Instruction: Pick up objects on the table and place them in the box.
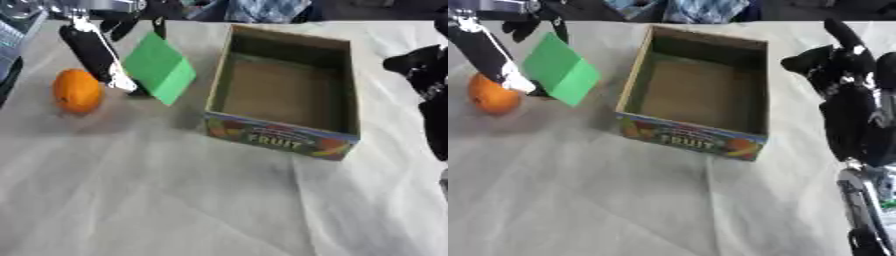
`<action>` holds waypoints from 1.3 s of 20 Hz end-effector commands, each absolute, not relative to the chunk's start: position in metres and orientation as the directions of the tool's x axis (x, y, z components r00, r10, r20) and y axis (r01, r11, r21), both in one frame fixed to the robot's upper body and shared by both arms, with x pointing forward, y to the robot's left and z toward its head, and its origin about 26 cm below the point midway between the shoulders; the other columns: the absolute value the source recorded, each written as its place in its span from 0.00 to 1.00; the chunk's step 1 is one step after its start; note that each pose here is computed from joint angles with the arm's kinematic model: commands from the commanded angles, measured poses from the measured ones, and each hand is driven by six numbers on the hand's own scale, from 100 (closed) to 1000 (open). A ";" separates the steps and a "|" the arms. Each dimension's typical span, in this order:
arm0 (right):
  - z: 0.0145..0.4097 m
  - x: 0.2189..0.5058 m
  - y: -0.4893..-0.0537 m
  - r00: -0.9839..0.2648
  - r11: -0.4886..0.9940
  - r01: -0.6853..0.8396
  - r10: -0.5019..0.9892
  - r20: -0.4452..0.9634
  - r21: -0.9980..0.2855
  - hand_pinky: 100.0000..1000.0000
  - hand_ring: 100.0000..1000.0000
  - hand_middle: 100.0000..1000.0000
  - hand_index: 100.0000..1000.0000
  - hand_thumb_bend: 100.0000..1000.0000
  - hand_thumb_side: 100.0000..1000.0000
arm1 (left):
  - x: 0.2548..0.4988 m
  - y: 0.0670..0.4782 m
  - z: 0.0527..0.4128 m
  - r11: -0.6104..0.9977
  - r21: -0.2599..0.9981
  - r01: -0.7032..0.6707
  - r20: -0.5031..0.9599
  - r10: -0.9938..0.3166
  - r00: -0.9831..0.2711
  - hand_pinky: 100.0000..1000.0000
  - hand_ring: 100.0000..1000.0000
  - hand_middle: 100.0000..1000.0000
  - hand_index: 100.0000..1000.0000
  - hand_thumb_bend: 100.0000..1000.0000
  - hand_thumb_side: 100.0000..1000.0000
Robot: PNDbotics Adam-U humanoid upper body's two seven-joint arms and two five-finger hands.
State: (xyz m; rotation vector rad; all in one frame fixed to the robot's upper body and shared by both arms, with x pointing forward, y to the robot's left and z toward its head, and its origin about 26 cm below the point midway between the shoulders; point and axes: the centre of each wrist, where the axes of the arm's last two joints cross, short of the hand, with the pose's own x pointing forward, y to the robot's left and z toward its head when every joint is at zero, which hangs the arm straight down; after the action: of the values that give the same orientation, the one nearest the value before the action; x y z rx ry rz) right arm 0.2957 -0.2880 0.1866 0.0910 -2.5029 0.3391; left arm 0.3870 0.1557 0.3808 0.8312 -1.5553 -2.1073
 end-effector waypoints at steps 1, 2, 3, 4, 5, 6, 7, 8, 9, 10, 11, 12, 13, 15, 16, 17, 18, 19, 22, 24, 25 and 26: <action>0.197 0.294 -0.289 -0.833 0.961 -0.143 0.012 0.553 -0.237 0.78 0.68 0.56 0.96 0.29 1.00 | 0.380 0.150 0.397 -0.258 0.963 -0.081 -0.233 -0.638 -0.734 0.22 0.26 1.00 0.29 0.00 0.00; 0.198 0.294 -0.289 -0.833 0.961 -0.143 0.012 0.553 -0.236 0.78 0.68 0.56 0.96 0.29 1.00 | 0.381 0.147 0.398 -0.246 0.965 -0.087 -0.229 -0.640 -0.734 0.21 0.26 1.00 0.29 0.00 0.01; 0.198 0.294 -0.288 -0.833 0.961 -0.144 0.010 0.553 -0.236 0.78 0.68 0.56 0.96 0.29 1.00 | 0.381 0.144 0.398 -0.230 0.969 -0.092 -0.222 -0.641 -0.734 0.20 0.25 1.00 0.28 0.00 0.02; 0.198 0.294 -0.288 -0.833 0.961 -0.147 0.008 0.553 -0.235 0.78 0.68 0.56 0.96 0.29 1.00 | 0.382 0.141 0.399 -0.211 0.973 -0.097 -0.213 -0.644 -0.735 0.20 0.25 1.00 0.28 0.00 0.03; 0.198 0.294 -0.287 -0.833 0.961 -0.149 0.006 0.553 -0.235 0.78 0.68 0.56 0.96 0.29 1.00 | 0.383 0.138 0.400 -0.189 0.976 -0.104 -0.204 -0.648 -0.734 0.19 0.25 1.00 0.28 0.00 0.04; 0.199 0.295 -0.287 -0.834 0.960 -0.152 0.003 0.552 -0.234 0.78 0.68 0.56 0.96 0.29 1.00 | 0.384 0.135 0.400 -0.167 0.979 -0.113 -0.196 -0.651 -0.733 0.19 0.24 1.00 0.28 0.00 0.05; 0.199 0.295 -0.286 -0.834 0.960 -0.153 0.001 0.552 -0.233 0.78 0.68 0.56 0.96 0.29 1.00 | 0.385 0.132 0.400 -0.147 0.982 -0.120 -0.187 -0.654 -0.733 0.19 0.24 1.00 0.28 0.00 0.06; 0.199 0.295 -0.286 -0.834 0.960 -0.155 -0.001 0.552 -0.232 0.78 0.68 0.56 0.96 0.29 1.00 | 0.387 0.129 0.399 -0.131 0.983 -0.126 -0.181 -0.655 -0.733 0.19 0.24 1.00 0.28 0.00 0.06; 0.199 0.295 -0.285 -0.834 0.960 -0.157 -0.004 0.552 -0.232 0.78 0.68 0.56 0.96 0.29 1.00 | 0.388 0.126 0.398 -0.118 0.984 -0.133 -0.178 -0.657 -0.733 0.18 0.24 1.00 0.28 0.00 0.06; 0.200 0.295 -0.285 -0.834 0.960 -0.160 -0.006 0.552 -0.231 0.78 0.68 0.56 0.97 0.29 1.00 | 0.389 0.124 0.397 -0.106 0.984 -0.140 -0.175 -0.659 -0.732 0.17 0.23 1.00 0.27 0.00 0.07; 0.200 0.296 -0.284 -0.834 0.960 -0.162 -0.009 0.551 -0.230 0.78 0.68 0.56 0.97 0.29 1.00 | 0.390 0.121 0.396 -0.092 0.985 -0.146 -0.170 -0.661 -0.731 0.17 0.23 1.00 0.27 0.00 0.08; 0.200 0.296 -0.283 -0.834 0.959 -0.165 -0.012 0.551 -0.229 0.78 0.68 0.56 0.97 0.30 1.00 | 0.392 0.119 0.395 -0.073 0.986 -0.152 -0.162 -0.664 -0.730 0.15 0.22 1.00 0.27 0.00 0.10; 0.201 0.296 -0.283 -0.835 0.959 -0.168 -0.015 0.550 -0.228 0.78 0.68 0.56 0.97 0.30 1.00 | 0.393 0.116 0.393 -0.054 0.986 -0.159 -0.154 -0.667 -0.729 0.15 0.21 1.00 0.27 0.00 0.10; 0.201 0.297 -0.282 -0.835 0.959 -0.174 -0.022 0.550 -0.226 0.78 0.68 0.56 0.97 0.29 1.00 | 0.396 0.110 0.389 -0.003 0.986 -0.169 -0.128 -0.668 -0.733 0.16 0.22 1.00 0.27 0.00 0.16; 0.201 0.297 -0.281 -0.834 0.958 -0.176 -0.025 0.551 -0.224 0.78 0.68 0.56 0.97 0.29 1.00 | 0.398 0.106 0.386 0.033 0.985 -0.168 -0.103 -0.667 -0.738 0.15 0.21 1.00 0.27 0.00 0.21; 0.201 0.297 -0.280 -0.833 0.958 -0.180 -0.028 0.552 -0.223 0.78 0.68 0.56 0.97 0.30 1.00 | 0.400 0.101 0.382 0.066 0.984 -0.166 -0.080 -0.668 -0.740 0.15 0.21 1.00 0.27 0.00 0.21; 0.201 0.297 -0.279 -0.833 0.958 -0.183 -0.031 0.553 -0.222 0.78 0.68 0.56 0.97 0.29 1.00 | 0.403 0.096 0.378 0.084 0.983 -0.166 -0.068 -0.668 -0.741 0.15 0.21 1.00 0.27 0.00 0.21; 0.201 0.297 -0.279 -0.832 0.957 -0.185 -0.033 0.554 -0.222 0.78 0.68 0.56 0.97 0.29 1.00 | 0.406 0.093 0.373 0.094 0.982 -0.166 -0.062 -0.668 -0.742 0.15 0.21 1.00 0.27 0.00 0.21; 0.201 0.297 -0.278 -0.829 0.957 -0.189 -0.035 0.558 -0.221 0.78 0.68 0.56 0.97 0.30 1.00 | 0.413 0.084 0.361 0.111 0.980 -0.166 -0.052 -0.661 -0.749 0.15 0.21 1.00 0.27 0.00 0.22; 0.200 0.297 -0.278 -0.828 0.956 -0.192 -0.037 0.560 -0.221 0.78 0.68 0.56 0.97 0.30 1.00 | 0.414 0.078 0.356 0.116 0.976 -0.185 -0.066 -0.652 -0.755 0.15 0.21 1.00 0.27 0.00 0.20; 0.201 0.297 -0.277 -0.827 0.956 -0.193 -0.038 0.560 -0.220 0.78 0.68 0.56 0.97 0.30 1.00 | 0.414 0.075 0.354 0.116 0.973 -0.199 -0.078 -0.648 -0.758 0.15 0.21 1.00 0.27 0.00 0.19; 0.201 0.297 -0.277 -0.828 0.956 -0.194 -0.040 0.560 -0.219 0.78 0.68 0.56 0.97 0.29 1.00 | 0.414 0.072 0.353 0.113 0.970 -0.214 -0.092 -0.644 -0.759 0.15 0.21 1.00 0.26 0.00 0.18</action>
State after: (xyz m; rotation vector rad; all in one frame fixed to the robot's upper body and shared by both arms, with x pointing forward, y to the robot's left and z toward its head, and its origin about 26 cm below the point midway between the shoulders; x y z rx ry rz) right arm 0.2997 -0.2784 0.1926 0.1568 -2.5028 0.3480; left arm 0.4175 0.0765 0.3425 0.7990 -1.9998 -1.6899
